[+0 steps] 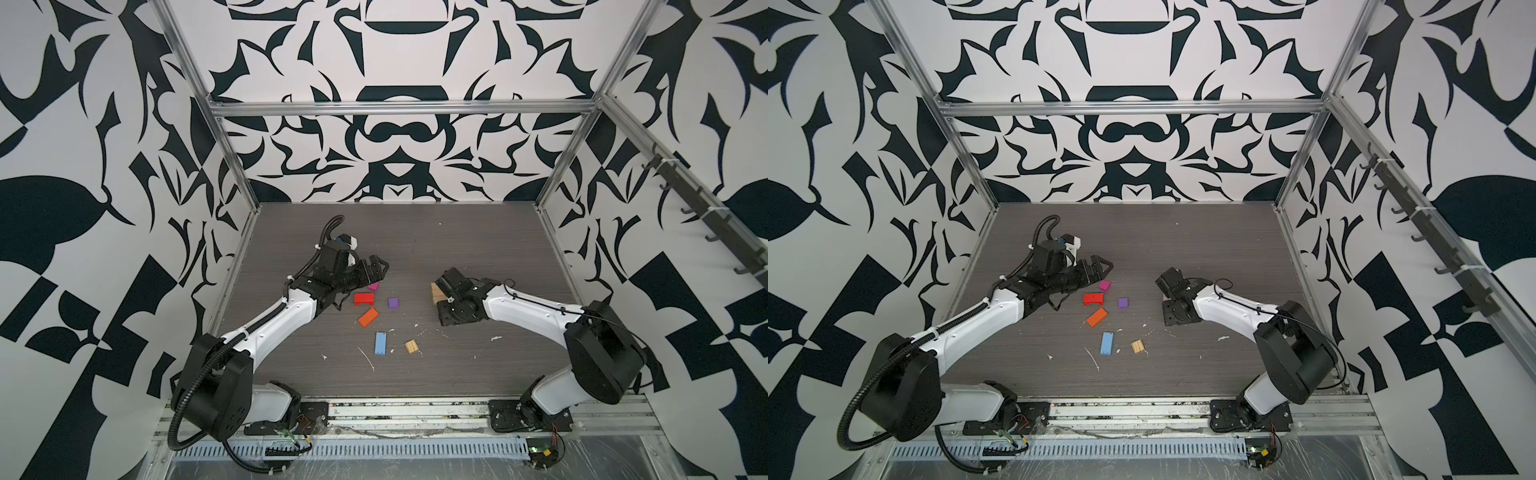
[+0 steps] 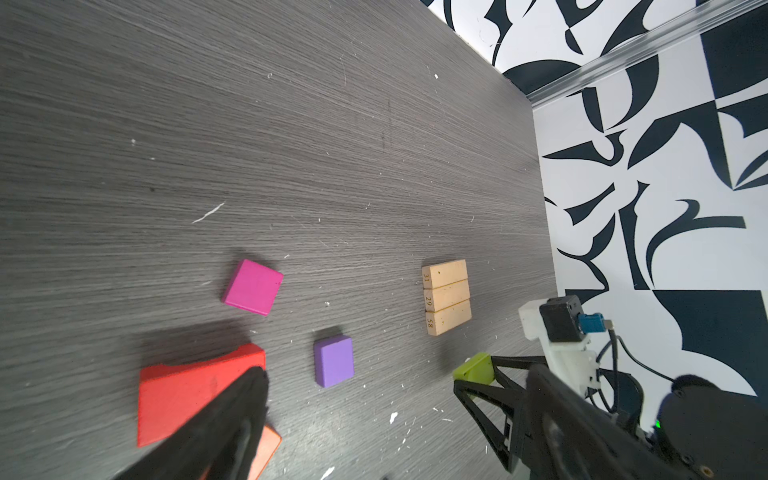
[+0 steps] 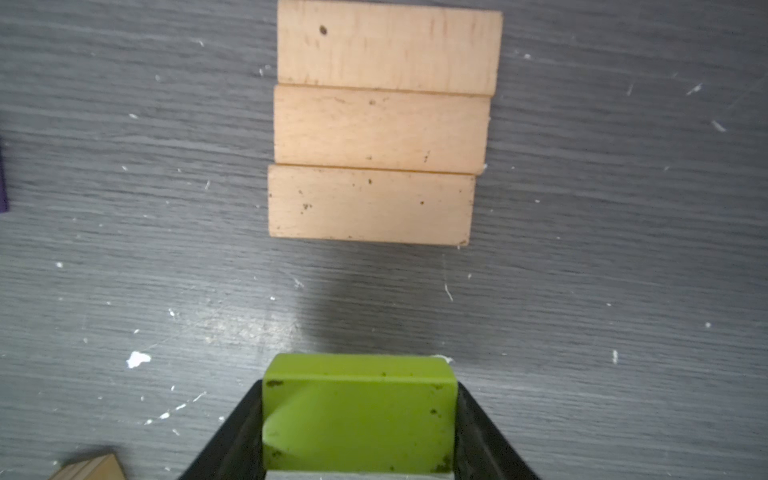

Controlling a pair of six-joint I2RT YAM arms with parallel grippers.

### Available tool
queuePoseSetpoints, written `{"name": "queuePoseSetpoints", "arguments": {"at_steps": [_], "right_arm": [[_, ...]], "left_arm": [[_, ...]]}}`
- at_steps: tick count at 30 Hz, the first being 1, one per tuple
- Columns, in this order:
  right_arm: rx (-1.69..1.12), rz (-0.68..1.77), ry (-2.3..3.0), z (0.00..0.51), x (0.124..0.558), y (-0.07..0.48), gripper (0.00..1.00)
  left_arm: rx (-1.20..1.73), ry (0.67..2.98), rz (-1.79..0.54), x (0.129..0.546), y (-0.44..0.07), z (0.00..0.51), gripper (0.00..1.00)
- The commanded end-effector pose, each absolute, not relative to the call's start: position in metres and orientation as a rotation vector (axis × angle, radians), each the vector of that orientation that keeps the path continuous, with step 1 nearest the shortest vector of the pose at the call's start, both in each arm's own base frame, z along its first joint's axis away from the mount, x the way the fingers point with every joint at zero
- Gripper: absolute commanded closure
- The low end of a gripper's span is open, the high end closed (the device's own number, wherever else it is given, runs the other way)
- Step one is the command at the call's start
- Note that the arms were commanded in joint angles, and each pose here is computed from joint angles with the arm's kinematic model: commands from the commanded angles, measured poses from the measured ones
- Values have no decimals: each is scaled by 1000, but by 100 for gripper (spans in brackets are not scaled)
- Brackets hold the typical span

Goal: Build the wood block tower
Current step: 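Lift the lime block with the right gripper and carry it toward the bars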

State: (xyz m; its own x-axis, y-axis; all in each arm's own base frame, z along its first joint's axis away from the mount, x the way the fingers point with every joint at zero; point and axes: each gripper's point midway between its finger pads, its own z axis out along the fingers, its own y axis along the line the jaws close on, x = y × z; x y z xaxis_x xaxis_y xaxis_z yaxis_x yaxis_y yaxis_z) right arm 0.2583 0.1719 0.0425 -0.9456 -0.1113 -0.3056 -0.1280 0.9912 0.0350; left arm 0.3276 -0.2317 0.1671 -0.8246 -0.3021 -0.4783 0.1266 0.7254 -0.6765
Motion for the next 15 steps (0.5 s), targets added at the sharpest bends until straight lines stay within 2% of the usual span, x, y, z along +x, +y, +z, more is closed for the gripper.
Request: {"name": "queuePoseSetpoints", "arguments": {"at_steps": [1, 15], "right_arm": [[-187, 79, 2832, 44, 257, 171, 44], [-281, 121, 2817, 53, 256, 177, 44]], "left_arm": [[-116, 2335, -986, 327, -233, 175, 0], [-114, 2355, -985, 326, -234, 169, 0]]}}
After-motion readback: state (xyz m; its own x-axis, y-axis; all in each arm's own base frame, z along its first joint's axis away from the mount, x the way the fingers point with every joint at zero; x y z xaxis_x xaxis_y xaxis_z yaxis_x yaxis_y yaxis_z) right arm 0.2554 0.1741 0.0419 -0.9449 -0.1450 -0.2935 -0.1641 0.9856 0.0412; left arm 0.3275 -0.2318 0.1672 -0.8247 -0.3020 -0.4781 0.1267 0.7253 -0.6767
